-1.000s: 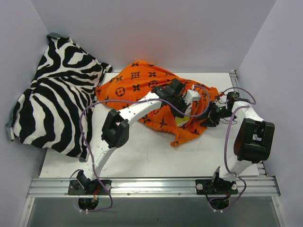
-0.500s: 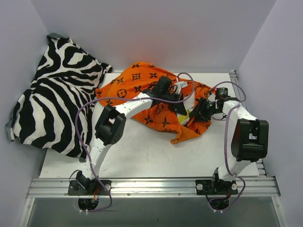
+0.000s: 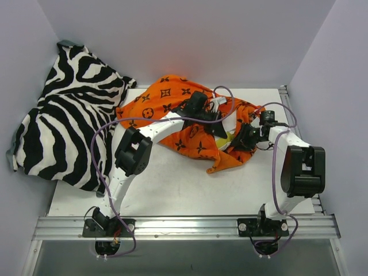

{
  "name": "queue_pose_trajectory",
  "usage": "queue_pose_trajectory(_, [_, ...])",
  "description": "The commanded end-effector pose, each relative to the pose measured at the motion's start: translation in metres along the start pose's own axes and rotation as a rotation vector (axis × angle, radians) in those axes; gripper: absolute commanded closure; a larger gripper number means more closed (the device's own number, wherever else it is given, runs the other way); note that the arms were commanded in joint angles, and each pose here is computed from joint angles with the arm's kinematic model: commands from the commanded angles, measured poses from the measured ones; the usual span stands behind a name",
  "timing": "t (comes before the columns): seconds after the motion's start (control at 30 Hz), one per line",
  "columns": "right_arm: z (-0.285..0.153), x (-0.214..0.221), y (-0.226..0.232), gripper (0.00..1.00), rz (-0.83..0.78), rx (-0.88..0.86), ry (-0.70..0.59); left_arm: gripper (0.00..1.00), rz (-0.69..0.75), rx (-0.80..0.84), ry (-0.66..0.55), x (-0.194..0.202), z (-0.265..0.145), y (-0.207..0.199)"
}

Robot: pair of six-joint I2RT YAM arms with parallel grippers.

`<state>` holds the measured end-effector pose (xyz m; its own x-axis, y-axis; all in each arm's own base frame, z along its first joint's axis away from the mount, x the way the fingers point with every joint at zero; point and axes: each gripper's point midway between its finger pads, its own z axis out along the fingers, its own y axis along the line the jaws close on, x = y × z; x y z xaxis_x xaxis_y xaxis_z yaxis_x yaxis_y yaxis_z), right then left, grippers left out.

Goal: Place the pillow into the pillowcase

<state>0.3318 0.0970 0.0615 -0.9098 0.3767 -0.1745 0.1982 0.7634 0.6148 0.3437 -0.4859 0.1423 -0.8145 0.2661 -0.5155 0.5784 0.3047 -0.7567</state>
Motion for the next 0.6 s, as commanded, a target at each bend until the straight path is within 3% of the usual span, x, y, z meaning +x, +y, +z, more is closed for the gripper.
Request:
queue_pose_trajectory(0.0, [0.001,0.017,-0.014,0.71,-0.011,0.048,0.043,1.00,0.123,0.148,-0.099,-0.041,-0.020,-0.052])
queue_pose_trajectory(0.23, [0.014,-0.012,-0.007,0.73,0.004,0.022,0.001,1.00,0.121,0.154,-0.089,-0.039,-0.023,-0.053])
queue_pose_trajectory(0.37, [0.004,-0.026,0.013,1.00,-0.016,-0.078,-0.017,1.00,0.118,0.107,-0.092,-0.037,-0.024,-0.042])
queue_pose_trajectory(0.57, [-0.090,-0.001,0.059,1.00,-0.039,-0.428,-0.015,1.00,0.174,-0.119,-0.103,-0.037,-0.015,0.002])
